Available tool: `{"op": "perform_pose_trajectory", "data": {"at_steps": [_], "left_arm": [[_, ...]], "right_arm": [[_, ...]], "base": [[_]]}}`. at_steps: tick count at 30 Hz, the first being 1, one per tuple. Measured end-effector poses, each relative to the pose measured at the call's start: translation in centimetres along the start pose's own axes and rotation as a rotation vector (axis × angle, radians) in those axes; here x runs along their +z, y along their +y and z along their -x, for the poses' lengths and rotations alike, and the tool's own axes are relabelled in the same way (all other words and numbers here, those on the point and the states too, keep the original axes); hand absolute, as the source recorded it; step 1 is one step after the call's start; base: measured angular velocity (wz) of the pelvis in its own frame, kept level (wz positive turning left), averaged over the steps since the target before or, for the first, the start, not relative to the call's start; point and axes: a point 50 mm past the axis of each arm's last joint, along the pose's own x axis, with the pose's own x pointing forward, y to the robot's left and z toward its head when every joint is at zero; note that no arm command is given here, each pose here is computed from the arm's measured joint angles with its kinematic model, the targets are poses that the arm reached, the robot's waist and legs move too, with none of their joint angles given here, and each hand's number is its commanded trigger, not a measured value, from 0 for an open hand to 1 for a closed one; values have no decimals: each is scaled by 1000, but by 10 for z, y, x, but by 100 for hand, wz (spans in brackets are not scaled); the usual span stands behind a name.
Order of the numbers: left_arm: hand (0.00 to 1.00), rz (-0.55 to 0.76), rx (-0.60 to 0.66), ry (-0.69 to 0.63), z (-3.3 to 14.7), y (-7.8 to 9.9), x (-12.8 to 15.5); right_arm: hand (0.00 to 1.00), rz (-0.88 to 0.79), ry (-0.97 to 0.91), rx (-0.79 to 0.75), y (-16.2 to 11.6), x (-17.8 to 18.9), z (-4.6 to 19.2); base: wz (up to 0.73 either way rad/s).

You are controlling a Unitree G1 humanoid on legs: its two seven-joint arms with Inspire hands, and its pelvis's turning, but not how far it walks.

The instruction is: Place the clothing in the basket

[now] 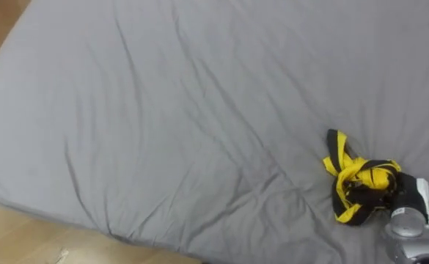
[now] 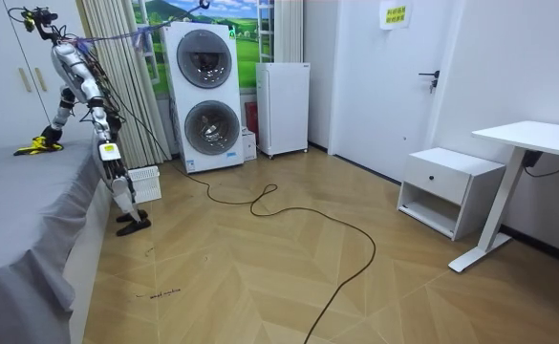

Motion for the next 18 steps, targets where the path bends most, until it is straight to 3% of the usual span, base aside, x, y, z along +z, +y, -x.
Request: {"op": "perform_pose_trajectory", "data": {"at_steps": [13,18], "left_arm": [[0,51,64,-65,2,5,8],[0,92,87,7,5,10,-15]], "right_arm": [[100,-131,-28,116,14,-22,25],[100,-156,-104,162,12,-7,30]], "base": [[-18],[-26]]}}
